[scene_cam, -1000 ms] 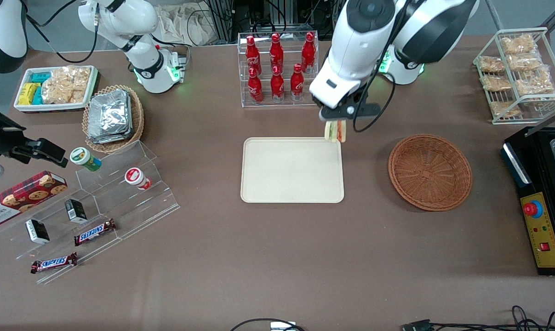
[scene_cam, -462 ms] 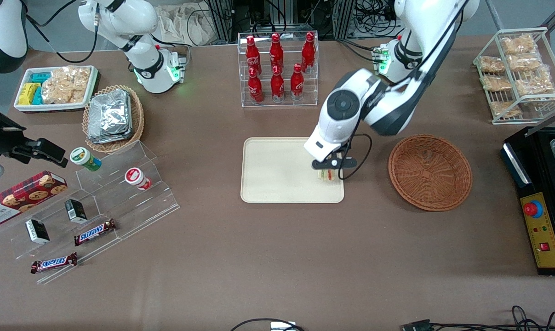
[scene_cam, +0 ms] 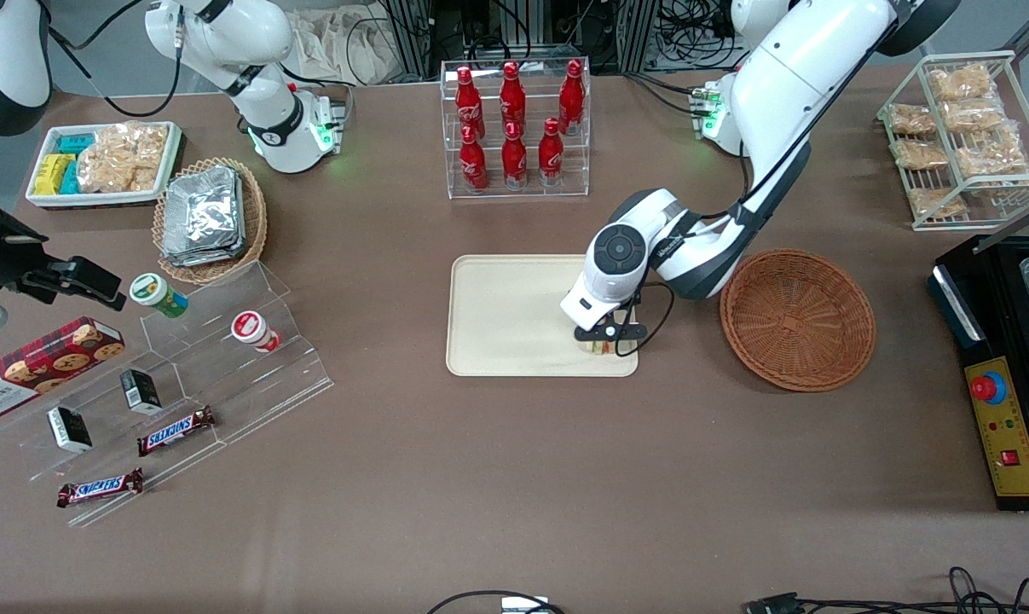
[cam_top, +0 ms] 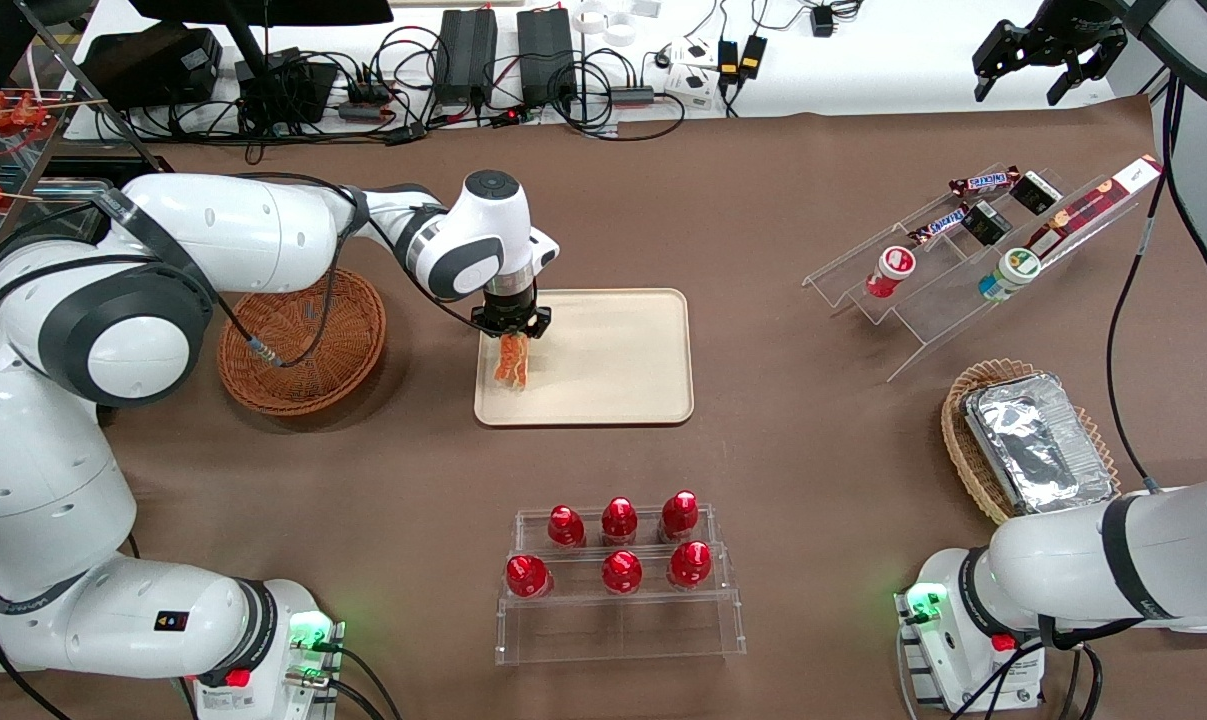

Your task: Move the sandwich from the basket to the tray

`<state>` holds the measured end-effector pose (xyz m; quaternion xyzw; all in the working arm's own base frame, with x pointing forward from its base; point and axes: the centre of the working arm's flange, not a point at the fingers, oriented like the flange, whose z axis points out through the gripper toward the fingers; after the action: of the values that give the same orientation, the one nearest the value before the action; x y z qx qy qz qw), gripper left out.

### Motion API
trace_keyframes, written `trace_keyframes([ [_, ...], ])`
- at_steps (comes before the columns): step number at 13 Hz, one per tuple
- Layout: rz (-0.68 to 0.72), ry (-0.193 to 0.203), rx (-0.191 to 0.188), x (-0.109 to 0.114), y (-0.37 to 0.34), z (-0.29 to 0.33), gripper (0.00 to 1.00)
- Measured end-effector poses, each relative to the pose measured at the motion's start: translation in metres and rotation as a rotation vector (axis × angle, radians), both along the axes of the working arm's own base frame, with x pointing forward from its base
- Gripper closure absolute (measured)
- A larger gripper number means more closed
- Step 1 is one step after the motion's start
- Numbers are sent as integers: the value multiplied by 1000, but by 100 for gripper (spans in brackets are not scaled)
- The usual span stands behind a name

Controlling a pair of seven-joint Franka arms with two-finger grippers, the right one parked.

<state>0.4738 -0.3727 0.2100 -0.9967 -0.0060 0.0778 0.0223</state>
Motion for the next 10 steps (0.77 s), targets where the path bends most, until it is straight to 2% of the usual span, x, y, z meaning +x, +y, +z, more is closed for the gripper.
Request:
trace_keyframes([
  [3,21,0,6,1,1,-2,80],
  [6,43,-3,9,3,4,0,55],
  [8,67,-10,22,7,5,8,35],
  [10,88,-33,42,11,6,30,13],
])
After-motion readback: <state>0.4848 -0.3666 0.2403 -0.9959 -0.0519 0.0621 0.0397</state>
